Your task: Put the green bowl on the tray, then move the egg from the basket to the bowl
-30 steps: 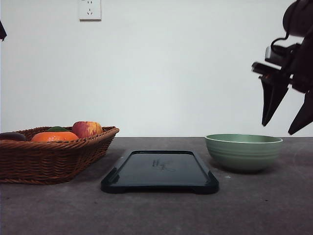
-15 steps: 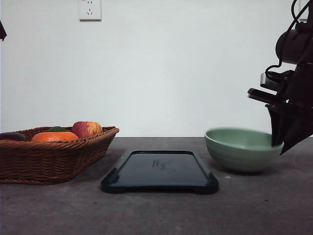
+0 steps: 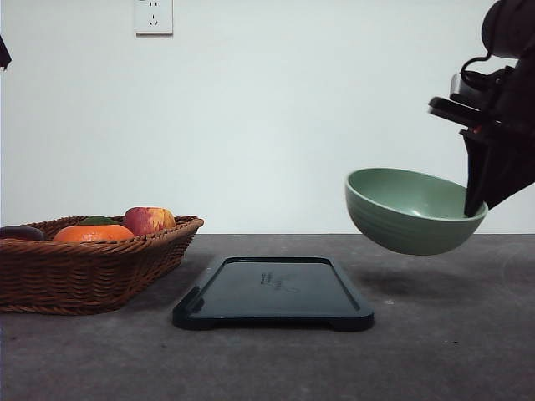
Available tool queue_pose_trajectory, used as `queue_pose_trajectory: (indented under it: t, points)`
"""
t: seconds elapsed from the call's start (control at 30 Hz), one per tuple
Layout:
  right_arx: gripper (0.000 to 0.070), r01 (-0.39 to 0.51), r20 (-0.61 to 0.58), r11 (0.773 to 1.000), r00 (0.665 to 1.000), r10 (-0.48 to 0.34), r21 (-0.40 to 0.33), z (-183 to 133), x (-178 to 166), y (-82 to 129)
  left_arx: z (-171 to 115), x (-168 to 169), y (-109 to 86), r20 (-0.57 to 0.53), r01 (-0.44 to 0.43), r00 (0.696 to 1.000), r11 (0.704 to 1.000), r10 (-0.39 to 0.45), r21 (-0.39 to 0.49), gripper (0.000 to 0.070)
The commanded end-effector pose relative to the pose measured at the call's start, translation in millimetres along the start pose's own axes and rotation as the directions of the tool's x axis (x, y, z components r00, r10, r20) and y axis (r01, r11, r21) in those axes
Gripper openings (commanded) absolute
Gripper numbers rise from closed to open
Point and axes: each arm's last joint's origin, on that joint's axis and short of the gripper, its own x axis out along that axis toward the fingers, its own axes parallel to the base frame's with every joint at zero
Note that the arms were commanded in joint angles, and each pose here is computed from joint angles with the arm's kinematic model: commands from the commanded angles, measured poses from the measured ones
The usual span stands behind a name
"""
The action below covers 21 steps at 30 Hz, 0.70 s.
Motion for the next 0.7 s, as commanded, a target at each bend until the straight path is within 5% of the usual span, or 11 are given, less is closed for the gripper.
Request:
queue_pose_trajectory:
  t: [0.0, 0.33, 0.67]
  points:
    - [0.0, -0.021, 0.01, 0.999, 1.0, 0.021, -0.05, 6.9, -2.4, 10.0, 6.4, -3.7, -2.2, 0.024, 0.011, 1.0, 1.0, -0.011, 0.007, 0.0427]
    - [0.0, -0.083, 0.069, 0.977, 0.993, 0.099, -0.194, 33.2, -24.3, 70.8, 6.5, -3.7, -2.2, 0.025, 0.011, 1.0, 1.0, -0.011, 0.008, 0.0427]
    - [0.0, -0.074, 0.005, 0.961, 0.997, 0.078, -0.268, 64.4, -16.4, 108.8, 6.4, -3.7, -2.2, 0.024, 0.011, 1.0, 1.0, -0.011, 0.008, 0.0427]
